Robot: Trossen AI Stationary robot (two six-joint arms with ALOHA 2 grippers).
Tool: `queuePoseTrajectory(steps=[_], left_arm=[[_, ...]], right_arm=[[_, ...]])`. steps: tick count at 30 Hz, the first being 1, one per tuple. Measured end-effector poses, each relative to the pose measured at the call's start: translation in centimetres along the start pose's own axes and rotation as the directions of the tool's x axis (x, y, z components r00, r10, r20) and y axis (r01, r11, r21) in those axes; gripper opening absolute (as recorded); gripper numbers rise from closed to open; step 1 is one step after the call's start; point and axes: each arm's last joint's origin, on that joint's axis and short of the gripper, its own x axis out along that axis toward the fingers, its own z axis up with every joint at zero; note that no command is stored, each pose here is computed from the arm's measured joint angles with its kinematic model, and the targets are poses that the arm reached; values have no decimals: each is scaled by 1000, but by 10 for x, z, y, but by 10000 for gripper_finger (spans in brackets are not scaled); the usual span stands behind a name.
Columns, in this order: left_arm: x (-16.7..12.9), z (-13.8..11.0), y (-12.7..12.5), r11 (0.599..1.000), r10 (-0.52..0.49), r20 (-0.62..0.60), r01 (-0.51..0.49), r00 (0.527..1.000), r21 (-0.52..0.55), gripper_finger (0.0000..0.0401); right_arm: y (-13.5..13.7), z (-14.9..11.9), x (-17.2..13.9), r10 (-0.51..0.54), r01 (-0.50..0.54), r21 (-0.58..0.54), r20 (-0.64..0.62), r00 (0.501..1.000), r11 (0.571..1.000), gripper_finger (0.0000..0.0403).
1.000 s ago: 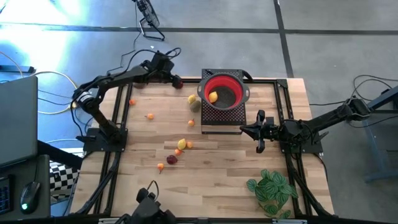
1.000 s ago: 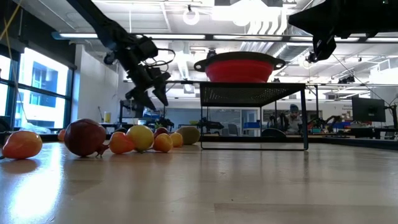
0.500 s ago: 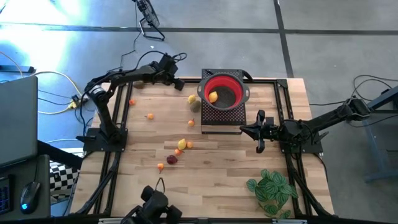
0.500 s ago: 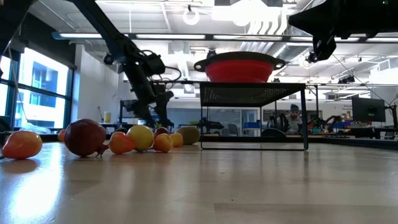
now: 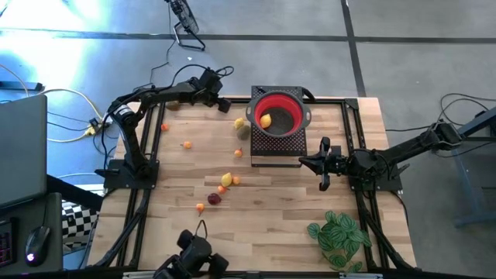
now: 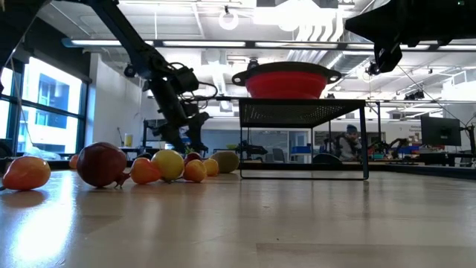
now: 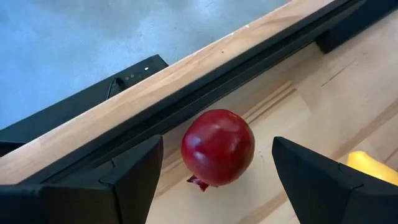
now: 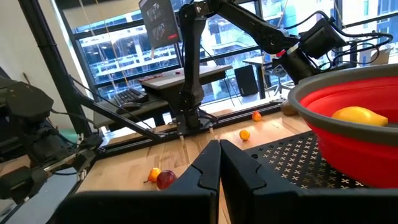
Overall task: Pick & Place Fruit
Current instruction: Put the top red pomegranate into the red strainer bowl on the shelf
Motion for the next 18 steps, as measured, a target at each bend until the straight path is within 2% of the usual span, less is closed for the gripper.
queuePoseTrajectory(steps=[4,18], left_arm=[[0,5,-1,1000,-9,48,9,999,8,296],[2,-2,1,1000,25,22,-25,999,12,296]], right_arm=[[0,0,0,1,-1,0,-1,1000,1000,2],[0,0,0,0,0,-1,-2,1000,1000,2]])
